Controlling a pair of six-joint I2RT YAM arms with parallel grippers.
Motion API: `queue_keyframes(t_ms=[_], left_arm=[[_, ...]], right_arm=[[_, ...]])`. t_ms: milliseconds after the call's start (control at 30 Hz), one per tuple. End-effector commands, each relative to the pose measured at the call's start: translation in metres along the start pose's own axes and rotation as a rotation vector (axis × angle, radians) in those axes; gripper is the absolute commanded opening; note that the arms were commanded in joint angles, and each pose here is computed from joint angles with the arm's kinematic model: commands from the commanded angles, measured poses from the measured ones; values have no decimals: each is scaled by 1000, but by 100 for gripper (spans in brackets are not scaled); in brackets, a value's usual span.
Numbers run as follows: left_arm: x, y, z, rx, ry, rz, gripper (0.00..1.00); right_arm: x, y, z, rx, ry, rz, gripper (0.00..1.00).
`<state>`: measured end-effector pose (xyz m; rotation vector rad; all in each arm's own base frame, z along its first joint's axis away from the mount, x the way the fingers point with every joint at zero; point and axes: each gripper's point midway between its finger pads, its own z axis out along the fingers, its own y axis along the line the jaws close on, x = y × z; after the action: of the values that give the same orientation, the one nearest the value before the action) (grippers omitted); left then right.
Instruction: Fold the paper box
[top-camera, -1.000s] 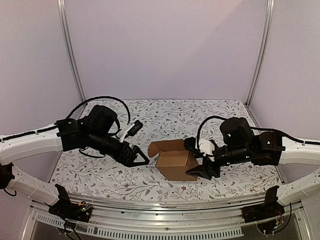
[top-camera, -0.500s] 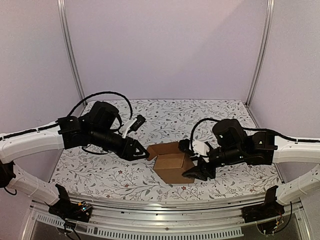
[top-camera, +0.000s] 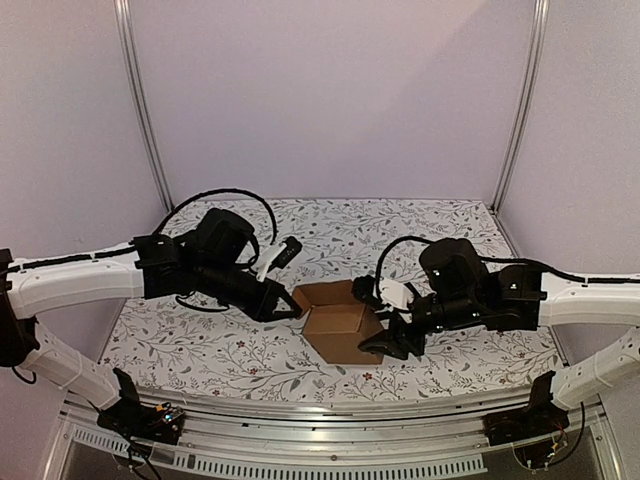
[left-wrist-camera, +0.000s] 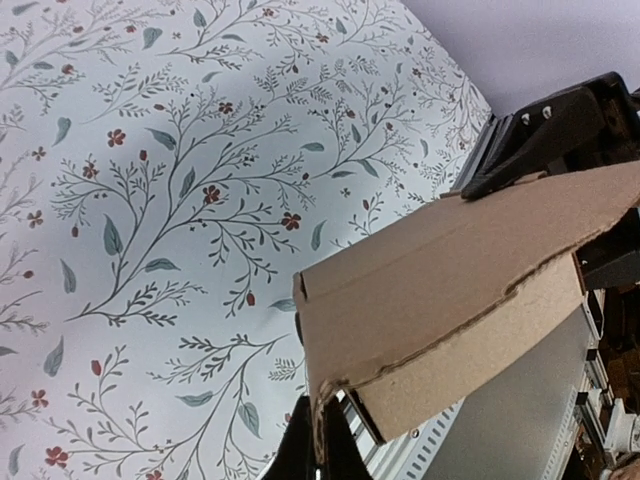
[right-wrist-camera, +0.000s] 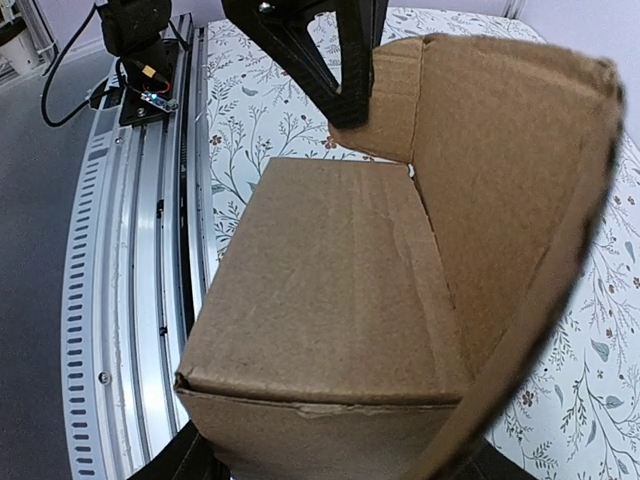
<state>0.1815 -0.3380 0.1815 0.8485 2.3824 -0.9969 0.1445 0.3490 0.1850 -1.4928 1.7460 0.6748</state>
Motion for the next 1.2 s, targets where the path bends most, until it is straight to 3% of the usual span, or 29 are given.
queue_keyframes(t_ms=[0, 533, 1167], left_arm=[[-6, -2, 10, -15, -9, 3, 0], [-2, 42, 35, -222, 36, -26, 0], [32, 64, 51, -312, 124, -28, 0]], right_arm=[[-6, -13, 18, 53, -62, 2, 38], [20, -52, 68, 271, -152, 1, 37], [55, -55, 93, 301, -153, 56, 37]])
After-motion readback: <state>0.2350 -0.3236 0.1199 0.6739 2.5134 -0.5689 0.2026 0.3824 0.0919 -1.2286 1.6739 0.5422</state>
